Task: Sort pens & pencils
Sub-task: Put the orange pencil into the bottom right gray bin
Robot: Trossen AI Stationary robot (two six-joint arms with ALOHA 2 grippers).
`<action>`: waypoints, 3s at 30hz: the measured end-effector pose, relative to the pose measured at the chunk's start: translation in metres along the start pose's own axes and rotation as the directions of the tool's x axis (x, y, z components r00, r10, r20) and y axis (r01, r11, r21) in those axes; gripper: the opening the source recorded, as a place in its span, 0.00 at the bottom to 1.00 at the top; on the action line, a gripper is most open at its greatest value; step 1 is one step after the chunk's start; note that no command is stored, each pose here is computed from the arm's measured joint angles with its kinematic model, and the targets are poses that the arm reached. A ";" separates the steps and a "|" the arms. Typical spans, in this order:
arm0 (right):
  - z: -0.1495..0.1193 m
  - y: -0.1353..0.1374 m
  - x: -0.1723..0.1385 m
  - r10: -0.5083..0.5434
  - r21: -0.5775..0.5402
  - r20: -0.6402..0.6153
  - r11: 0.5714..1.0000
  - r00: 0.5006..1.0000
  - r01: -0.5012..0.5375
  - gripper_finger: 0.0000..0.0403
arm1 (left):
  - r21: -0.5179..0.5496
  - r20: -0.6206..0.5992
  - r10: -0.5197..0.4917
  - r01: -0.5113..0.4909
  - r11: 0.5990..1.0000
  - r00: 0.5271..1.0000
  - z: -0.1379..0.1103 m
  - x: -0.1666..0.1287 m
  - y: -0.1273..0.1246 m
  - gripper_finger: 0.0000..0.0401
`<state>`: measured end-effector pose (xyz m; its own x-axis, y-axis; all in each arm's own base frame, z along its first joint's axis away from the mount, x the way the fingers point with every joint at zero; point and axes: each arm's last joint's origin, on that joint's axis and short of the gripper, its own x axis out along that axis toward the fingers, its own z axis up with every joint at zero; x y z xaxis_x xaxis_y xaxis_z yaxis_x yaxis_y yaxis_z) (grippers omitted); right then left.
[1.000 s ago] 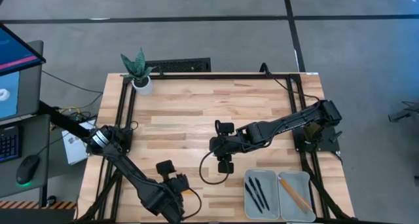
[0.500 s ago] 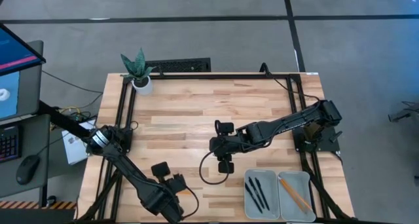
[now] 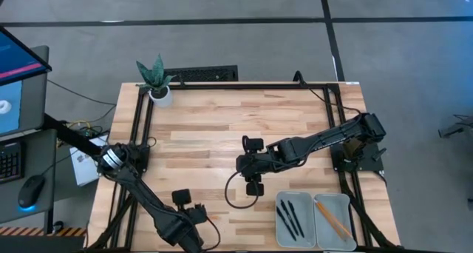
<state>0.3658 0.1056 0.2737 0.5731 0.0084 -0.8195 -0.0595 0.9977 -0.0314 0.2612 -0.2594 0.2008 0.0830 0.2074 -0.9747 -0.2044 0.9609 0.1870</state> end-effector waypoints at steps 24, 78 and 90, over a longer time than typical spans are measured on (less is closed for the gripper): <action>0.001 0.000 0.000 0.000 -0.001 0.005 1.000 1.000 0.000 0.41 | 0.122 -0.036 -0.172 0.175 0.977 0.984 -0.010 0.049 -0.009 0.89; 0.001 -0.003 0.000 -0.003 -0.019 0.010 1.000 1.000 0.003 0.42 | 0.187 -0.066 -0.219 0.228 0.956 0.973 -0.002 0.057 -0.003 0.52; 0.002 -0.003 0.000 -0.003 -0.019 0.010 1.000 1.000 0.003 0.42 | 0.188 -0.033 -0.194 0.197 0.962 0.980 -0.001 0.057 -0.003 0.38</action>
<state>0.3674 0.1031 0.2743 0.5812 0.0064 -0.8138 -0.0736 0.9963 -0.0447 0.2656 -0.2503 0.1446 0.0888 0.0110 -0.9960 0.0030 0.9999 0.0113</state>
